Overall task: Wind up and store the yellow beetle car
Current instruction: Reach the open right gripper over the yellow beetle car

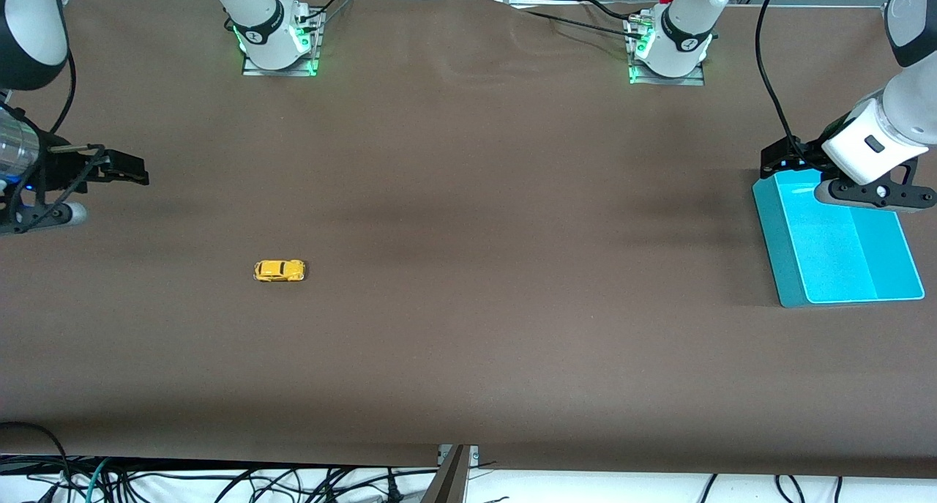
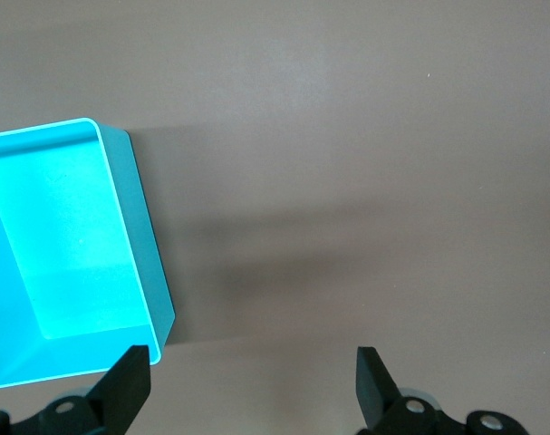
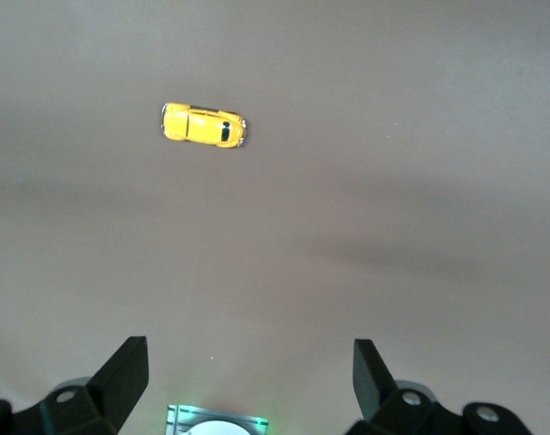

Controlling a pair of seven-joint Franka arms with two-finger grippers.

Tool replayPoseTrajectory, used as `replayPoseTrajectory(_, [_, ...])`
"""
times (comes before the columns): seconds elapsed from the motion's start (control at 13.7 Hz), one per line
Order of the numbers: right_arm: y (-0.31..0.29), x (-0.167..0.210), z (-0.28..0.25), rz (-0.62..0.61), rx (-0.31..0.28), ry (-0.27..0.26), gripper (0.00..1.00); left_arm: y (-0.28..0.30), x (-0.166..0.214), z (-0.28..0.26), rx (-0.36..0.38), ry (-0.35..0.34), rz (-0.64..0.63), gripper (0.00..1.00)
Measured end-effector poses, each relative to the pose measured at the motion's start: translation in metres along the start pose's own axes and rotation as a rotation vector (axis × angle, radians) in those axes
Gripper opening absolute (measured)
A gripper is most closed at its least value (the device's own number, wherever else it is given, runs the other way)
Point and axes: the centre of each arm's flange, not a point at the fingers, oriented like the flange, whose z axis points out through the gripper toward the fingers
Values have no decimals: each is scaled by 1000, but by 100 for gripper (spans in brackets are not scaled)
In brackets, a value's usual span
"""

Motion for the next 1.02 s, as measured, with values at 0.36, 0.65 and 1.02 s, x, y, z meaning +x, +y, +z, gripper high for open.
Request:
replayPoseTrajectory(0.36, [-25,43,47,-357,-7,-14,100,0,0,0,0,0,-1,100])
replayPoseTrajectory(0.65, [-38,86,112,-739,-22,4,100,0,0,0,0,-3,0,100])
replayPoseTrajectory(1.02, [-56,101,199,-1036,-82,80,100,0,-1,0,0,-5,0,100])
